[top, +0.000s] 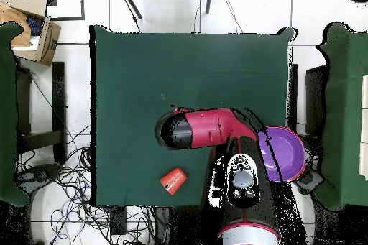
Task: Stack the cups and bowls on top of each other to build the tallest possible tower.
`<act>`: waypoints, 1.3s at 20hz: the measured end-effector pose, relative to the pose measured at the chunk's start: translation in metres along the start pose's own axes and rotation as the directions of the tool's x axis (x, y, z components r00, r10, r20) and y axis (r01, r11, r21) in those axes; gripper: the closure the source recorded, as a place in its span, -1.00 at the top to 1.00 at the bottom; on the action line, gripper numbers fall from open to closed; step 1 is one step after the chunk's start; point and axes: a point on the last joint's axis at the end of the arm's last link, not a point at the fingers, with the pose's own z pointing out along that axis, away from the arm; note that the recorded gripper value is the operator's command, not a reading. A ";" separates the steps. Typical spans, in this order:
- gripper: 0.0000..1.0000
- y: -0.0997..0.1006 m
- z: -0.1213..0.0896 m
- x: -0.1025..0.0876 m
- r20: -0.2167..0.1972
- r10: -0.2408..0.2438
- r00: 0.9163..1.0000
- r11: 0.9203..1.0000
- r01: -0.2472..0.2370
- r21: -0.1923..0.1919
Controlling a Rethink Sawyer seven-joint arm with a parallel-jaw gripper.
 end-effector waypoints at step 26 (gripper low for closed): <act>1.00 0.004 0.028 0.080 -0.027 -0.134 0.991 0.986 0.130 -0.106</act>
